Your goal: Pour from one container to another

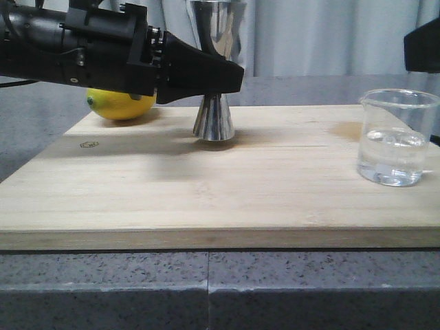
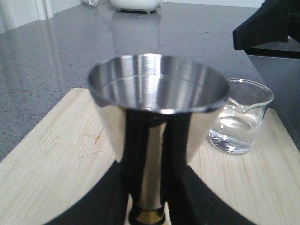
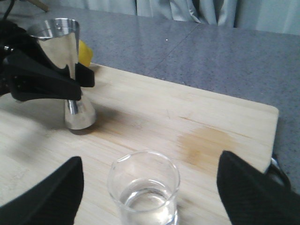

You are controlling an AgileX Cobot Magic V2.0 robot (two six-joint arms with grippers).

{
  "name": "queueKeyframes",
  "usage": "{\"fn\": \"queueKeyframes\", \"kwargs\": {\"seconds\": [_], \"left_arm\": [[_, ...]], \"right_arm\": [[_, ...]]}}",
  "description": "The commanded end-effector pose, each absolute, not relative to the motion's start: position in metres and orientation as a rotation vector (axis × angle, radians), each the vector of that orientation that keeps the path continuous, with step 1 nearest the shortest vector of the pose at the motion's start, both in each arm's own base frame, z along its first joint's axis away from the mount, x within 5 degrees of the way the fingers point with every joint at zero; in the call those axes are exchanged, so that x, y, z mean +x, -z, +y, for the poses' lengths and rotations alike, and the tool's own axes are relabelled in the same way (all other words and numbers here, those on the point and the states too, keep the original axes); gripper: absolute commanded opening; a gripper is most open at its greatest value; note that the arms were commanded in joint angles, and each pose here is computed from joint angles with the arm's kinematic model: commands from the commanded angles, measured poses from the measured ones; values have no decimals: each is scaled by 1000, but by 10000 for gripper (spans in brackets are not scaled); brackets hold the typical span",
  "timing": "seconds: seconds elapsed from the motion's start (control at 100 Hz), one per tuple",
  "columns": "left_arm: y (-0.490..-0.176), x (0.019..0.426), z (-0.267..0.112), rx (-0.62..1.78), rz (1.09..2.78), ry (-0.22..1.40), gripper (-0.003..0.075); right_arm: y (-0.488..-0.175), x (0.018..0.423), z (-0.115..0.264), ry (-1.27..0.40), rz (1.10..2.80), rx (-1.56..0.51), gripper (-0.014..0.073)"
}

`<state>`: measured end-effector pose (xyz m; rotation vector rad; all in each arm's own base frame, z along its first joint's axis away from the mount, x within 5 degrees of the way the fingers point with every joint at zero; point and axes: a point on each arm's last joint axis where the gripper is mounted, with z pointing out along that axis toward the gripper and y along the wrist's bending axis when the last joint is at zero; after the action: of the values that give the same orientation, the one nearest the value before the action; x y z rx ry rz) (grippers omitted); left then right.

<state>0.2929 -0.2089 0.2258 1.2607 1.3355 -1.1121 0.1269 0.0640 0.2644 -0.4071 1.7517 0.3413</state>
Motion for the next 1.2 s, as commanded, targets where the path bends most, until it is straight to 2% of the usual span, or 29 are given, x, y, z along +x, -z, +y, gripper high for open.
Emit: {"fn": "queueKeyframes", "kwargs": {"seconds": [0.0,0.3,0.61,1.19], "left_arm": [[-259,288,-211,1191,1179,1188,113],[-258,288,-211,1191,1180,1186,113],[-258,288,-211,1191,1180,1186,113],[-258,288,-211,1191,1182,1185,113]], "right_arm": [[-277,128,67,-376,1611,-384,532],[-255,126,68,-383,1613,-396,532],[-238,144,78,-366,1685,-415,532],[-218,168,90,-357,1687,-413,531]]}}
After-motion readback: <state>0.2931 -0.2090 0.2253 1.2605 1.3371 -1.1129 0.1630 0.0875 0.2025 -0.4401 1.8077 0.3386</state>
